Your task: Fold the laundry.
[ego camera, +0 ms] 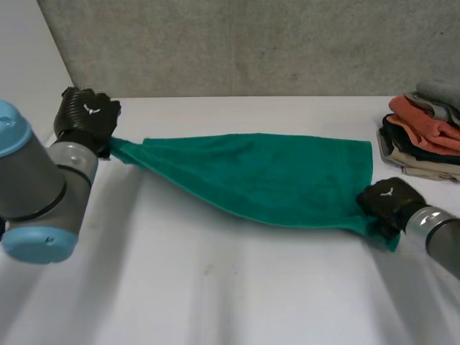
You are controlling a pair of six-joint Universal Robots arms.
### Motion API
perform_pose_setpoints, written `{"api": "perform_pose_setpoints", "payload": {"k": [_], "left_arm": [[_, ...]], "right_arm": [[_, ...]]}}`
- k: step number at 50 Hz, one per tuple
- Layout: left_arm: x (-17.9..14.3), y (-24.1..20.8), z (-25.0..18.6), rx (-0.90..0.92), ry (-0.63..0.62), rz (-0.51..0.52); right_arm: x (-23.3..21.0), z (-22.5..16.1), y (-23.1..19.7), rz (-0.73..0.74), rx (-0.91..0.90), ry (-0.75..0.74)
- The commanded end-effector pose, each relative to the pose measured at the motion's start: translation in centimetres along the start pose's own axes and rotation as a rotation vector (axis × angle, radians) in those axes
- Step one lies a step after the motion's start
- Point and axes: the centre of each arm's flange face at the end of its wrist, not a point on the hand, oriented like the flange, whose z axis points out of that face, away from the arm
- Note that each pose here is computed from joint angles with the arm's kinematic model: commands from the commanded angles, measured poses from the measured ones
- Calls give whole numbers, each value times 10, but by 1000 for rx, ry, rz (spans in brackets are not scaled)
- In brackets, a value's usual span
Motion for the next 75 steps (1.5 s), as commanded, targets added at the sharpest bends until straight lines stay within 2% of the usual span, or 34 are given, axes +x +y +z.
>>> {"api": "perform_pose_setpoints", "payload": {"k": [1,5,7,10,13,16,20,23,28,32,37,44,48,54,58,63,70,75], "left_arm": [[-8,9,-58,-161,116,50],[-7,29,-106,-339,254,156],[-3,40,-133,-413,356,243],[2,47,-154,-421,443,325],[4,48,-154,-402,455,343],[4,49,-138,-369,428,325],[15,57,-89,-330,386,326],[21,59,-66,-315,351,326],[32,78,-18,-359,233,283],[46,82,-2,-382,196,271],[65,80,16,-327,173,258],[71,75,46,-223,79,239],[79,76,53,-206,76,243],[96,65,47,-160,113,288],[98,48,44,-112,112,324],[76,15,36,-52,62,300],[67,13,15,-66,80,263],[73,24,-1,-106,121,204]], "right_arm": [[16,-43,-18,90,-163,-115],[15,-72,-21,68,-283,-224],[17,-85,-16,23,-346,-283],[19,-86,-15,-39,-353,-306],[20,-78,-14,-47,-334,-286],[22,-57,-7,-19,-316,-246],[27,-21,-2,8,-275,-176],[28,-7,-6,10,-242,-143],[39,21,-13,2,-138,-41],[44,40,-15,-24,-77,8],[39,70,-20,-68,5,47],[46,98,-19,-95,20,136],[48,107,-21,-108,35,180],[54,97,-45,-84,77,268],[65,70,-73,-21,146,323],[69,22,-98,10,213,313],[47,-10,-86,33,134,166],[45,-14,-41,111,-22,107]]}}
